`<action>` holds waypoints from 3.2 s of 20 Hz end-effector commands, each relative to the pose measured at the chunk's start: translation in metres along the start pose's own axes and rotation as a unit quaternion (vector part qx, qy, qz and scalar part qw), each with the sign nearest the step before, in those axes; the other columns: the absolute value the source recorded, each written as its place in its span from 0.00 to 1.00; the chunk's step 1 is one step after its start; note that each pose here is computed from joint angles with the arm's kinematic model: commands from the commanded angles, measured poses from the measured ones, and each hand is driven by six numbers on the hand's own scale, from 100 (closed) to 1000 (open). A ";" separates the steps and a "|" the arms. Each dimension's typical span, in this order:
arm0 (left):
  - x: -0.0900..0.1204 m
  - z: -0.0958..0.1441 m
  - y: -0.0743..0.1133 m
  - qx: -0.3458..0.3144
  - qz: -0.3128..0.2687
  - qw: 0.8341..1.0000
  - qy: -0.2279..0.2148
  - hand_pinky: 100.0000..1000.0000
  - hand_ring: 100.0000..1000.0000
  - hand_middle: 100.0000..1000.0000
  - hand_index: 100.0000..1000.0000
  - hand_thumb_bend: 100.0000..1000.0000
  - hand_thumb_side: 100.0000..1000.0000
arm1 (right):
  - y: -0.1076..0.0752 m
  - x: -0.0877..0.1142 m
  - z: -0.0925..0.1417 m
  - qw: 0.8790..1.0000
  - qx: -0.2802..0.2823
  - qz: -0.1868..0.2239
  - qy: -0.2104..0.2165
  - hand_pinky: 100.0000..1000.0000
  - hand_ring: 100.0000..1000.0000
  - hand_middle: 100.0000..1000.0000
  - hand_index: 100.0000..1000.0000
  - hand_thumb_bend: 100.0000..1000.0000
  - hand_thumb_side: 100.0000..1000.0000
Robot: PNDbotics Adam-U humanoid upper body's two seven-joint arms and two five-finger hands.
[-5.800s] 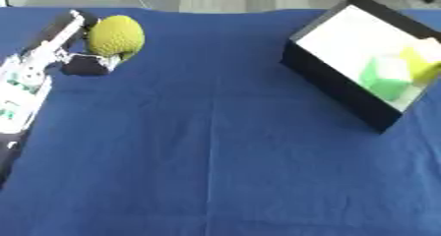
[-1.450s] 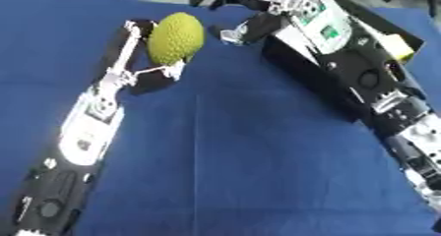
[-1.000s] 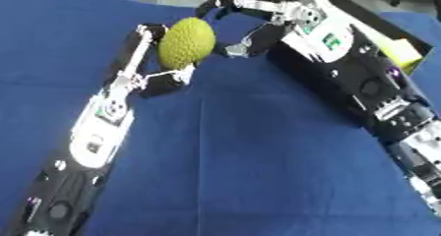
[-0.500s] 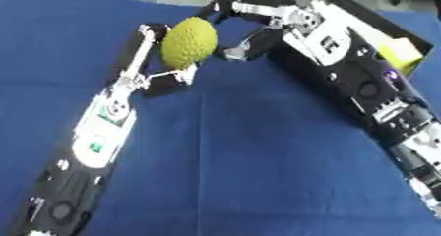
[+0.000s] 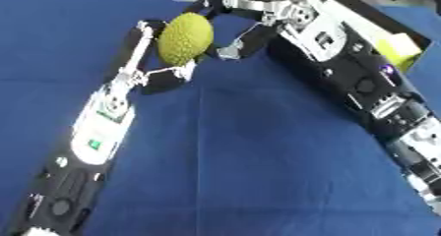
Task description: Pick up the objects with one hand, pass them to the other hand, and then place them into the box on the other side of the table.
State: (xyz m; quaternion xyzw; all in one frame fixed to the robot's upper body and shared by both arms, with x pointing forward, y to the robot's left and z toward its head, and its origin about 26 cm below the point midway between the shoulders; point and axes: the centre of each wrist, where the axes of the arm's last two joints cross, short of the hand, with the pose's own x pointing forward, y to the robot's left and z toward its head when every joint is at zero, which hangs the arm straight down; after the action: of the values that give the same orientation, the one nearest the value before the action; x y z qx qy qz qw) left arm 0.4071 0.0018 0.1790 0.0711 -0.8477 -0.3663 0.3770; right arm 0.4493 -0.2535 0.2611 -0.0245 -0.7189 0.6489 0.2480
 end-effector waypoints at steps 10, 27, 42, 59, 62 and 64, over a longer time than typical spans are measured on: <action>0.001 -0.002 0.009 0.019 -0.012 1.000 0.008 0.51 0.49 0.37 0.44 0.00 0.00 | -0.010 0.002 0.013 0.982 0.124 0.116 -0.086 0.88 1.00 0.87 0.93 0.31 0.00; 0.004 -0.003 0.006 0.009 -0.002 1.000 -0.005 0.52 0.50 0.38 0.44 0.00 0.00 | -0.016 0.010 0.006 0.991 0.097 0.058 -0.075 0.87 1.00 0.85 0.93 0.23 0.01; 0.009 -0.004 0.001 0.003 0.008 1.000 -0.019 0.52 0.50 0.38 0.45 0.00 0.00 | -0.020 0.018 0.002 0.994 0.087 0.020 -0.068 0.84 1.00 0.77 0.88 0.15 0.03; 0.016 -0.005 0.003 0.005 0.013 0.999 -0.038 0.52 0.50 0.38 0.48 0.00 0.00 | -0.024 0.015 0.006 0.996 0.065 -0.013 -0.058 0.77 1.00 0.49 0.52 0.00 0.04; 0.015 -0.004 0.002 0.005 0.012 0.999 -0.036 0.52 0.50 0.39 0.49 0.00 0.00 | -0.028 0.017 0.007 0.996 0.051 -0.042 -0.055 0.75 1.00 0.46 0.48 0.00 0.00; 0.014 -0.004 0.002 0.003 0.011 0.999 -0.033 0.52 0.50 0.39 0.50 0.00 0.00 | -0.029 0.019 0.007 0.996 0.047 -0.058 -0.051 0.73 1.00 0.44 0.46 0.00 0.00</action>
State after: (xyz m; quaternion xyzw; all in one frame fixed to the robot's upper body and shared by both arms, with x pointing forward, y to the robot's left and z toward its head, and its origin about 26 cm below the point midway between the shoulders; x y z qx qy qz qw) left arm 0.4021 -0.0025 0.1799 0.0515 -0.8535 -0.3672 0.3661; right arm 0.4420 -0.2533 0.2748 0.0645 -0.7071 0.6378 0.2984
